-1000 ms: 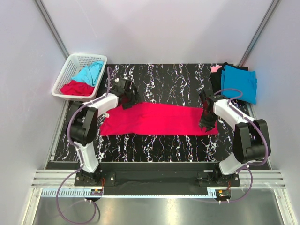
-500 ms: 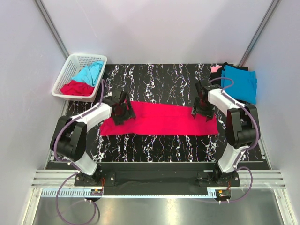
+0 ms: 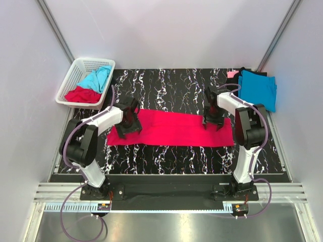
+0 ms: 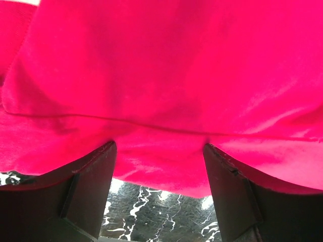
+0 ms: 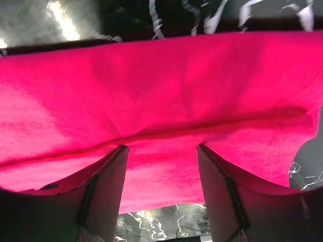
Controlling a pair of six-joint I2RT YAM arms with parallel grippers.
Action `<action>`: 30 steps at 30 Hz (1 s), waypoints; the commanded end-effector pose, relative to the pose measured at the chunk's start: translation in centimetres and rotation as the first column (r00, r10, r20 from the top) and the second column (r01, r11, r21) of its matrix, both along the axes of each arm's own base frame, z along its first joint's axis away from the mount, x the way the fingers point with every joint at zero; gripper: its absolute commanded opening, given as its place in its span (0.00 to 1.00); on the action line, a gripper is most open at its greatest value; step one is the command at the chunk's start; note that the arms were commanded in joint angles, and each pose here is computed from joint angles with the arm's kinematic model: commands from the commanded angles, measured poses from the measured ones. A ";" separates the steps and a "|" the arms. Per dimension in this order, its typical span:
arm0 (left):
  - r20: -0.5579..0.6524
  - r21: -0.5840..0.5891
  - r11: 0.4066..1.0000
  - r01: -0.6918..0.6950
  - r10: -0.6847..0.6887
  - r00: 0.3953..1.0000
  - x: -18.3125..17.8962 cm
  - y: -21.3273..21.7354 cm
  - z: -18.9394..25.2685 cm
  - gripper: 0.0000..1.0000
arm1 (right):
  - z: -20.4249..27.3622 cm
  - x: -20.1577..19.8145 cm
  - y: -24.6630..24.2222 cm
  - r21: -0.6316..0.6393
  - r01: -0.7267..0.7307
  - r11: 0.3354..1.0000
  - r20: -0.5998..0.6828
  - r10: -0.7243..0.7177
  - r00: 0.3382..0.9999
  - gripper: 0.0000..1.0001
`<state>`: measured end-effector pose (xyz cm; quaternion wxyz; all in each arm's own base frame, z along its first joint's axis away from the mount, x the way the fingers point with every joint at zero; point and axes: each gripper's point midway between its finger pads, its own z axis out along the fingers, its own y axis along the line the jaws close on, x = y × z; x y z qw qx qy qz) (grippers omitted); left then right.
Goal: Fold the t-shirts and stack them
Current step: Fold the tshirt
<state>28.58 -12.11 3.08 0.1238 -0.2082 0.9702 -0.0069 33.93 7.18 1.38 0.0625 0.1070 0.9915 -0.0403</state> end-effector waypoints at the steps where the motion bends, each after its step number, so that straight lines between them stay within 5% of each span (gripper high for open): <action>1: 0.009 0.052 0.999 -0.008 0.008 1.000 1.3 0.6 0.8 0.76 | -2.2 -2.9 1.2 -0.017 -0.068 0.998 -0.110 0.065 0.992 0.66; 19: -0.056 0.021 1.000 0.012 -0.011 0.998 13.0 0.0 -1.6 0.79 | -1.8 -11.1 2.5 -0.030 -0.028 0.999 -0.146 0.023 0.989 0.58; 30: 0.033 -0.143 0.986 0.090 -0.086 0.996 20.8 -4.3 -2.2 0.81 | 0.1 -16.3 8.0 0.006 -0.076 0.997 -0.115 0.076 0.990 0.53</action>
